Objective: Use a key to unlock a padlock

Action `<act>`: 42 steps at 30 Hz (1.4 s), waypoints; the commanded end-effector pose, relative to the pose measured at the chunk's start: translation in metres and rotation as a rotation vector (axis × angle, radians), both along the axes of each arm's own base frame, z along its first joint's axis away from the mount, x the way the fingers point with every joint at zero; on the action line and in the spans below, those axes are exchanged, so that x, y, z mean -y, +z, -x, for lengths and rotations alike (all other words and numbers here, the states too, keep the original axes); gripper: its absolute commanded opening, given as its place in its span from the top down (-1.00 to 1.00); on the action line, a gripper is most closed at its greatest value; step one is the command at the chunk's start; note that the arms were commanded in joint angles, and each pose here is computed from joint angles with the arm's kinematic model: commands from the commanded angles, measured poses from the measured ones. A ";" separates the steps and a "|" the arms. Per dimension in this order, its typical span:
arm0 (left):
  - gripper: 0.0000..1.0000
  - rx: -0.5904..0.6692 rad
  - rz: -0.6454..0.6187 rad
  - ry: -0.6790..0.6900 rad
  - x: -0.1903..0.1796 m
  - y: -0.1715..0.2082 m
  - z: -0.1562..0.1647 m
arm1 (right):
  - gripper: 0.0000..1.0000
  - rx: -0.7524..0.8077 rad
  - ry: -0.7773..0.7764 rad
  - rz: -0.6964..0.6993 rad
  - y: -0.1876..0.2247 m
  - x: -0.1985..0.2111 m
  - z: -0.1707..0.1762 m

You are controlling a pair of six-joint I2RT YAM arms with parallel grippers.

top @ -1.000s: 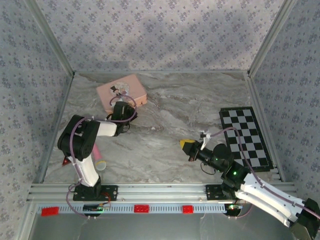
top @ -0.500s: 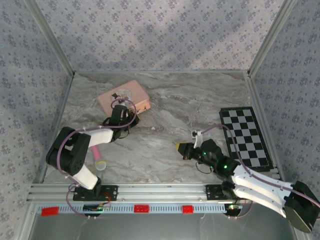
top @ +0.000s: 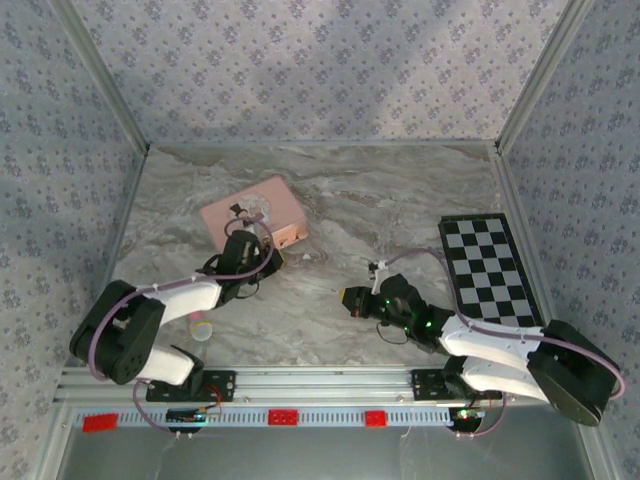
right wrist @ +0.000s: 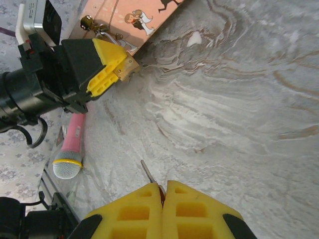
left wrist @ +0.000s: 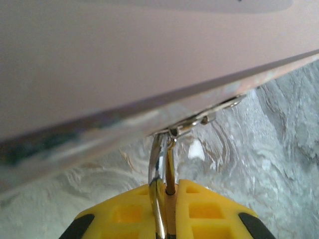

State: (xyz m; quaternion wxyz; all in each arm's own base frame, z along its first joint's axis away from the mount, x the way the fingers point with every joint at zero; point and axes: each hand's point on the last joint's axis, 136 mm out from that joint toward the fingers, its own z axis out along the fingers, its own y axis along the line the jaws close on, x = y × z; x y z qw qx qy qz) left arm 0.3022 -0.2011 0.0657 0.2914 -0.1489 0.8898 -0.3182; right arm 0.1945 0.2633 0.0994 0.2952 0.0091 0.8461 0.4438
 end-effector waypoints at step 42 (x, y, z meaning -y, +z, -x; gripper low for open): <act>1.00 -0.053 0.291 -0.021 0.043 0.011 0.049 | 1.00 -0.282 -0.032 -0.310 -0.043 -0.078 -0.014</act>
